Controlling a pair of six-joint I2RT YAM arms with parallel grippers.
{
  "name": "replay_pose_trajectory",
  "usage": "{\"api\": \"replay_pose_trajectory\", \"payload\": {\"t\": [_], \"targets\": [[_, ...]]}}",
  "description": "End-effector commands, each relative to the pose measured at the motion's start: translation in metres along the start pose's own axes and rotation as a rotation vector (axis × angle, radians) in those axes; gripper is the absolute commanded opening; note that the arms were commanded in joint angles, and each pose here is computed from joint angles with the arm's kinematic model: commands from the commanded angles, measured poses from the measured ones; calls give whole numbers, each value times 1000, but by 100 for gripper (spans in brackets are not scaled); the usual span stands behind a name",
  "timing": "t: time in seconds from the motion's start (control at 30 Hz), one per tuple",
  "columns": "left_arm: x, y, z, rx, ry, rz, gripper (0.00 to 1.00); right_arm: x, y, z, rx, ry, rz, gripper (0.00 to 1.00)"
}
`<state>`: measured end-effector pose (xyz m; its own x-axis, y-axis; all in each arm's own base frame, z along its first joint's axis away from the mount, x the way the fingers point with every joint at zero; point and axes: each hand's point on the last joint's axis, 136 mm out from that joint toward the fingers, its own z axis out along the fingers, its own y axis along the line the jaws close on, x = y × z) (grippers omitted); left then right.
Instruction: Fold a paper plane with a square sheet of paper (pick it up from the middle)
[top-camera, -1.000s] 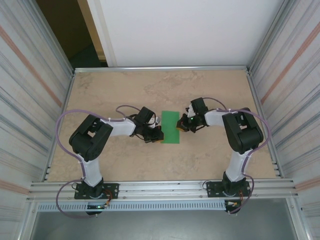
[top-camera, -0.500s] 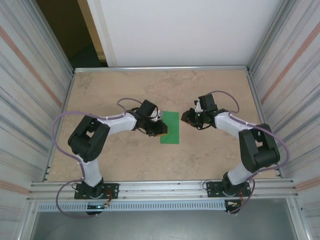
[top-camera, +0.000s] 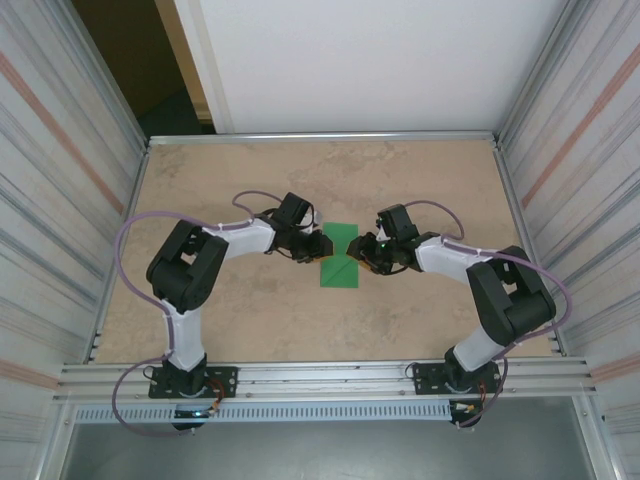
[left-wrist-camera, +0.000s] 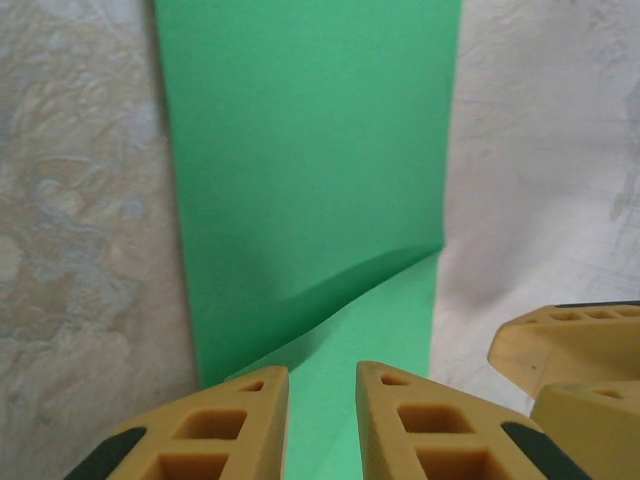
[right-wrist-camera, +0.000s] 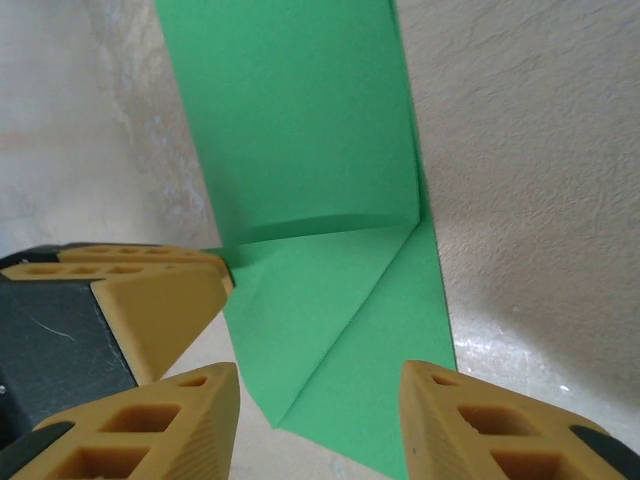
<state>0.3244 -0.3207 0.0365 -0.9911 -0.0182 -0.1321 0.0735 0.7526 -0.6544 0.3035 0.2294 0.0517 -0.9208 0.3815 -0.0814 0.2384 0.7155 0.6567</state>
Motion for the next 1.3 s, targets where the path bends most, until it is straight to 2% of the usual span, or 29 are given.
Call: {"api": "replay_pose_trajectory", "payload": {"t": [0.0,0.3,0.7,1.1,1.27], "targets": [[-2,10,3,-31,-4,-30,25,-1,4,8,-4,1,41,41],[10,32,10,-65,12,-100,25,-2,4,19,-2,11,97,39],[14,36,12,-65,27,-103,24,-2,4,33,-24,29,119,23],[15,36,10,-66,24,-103,24,1,8,40,-125,35,137,19],[11,32,6,-58,13,-100,24,5,3,43,-121,40,176,18]]}}
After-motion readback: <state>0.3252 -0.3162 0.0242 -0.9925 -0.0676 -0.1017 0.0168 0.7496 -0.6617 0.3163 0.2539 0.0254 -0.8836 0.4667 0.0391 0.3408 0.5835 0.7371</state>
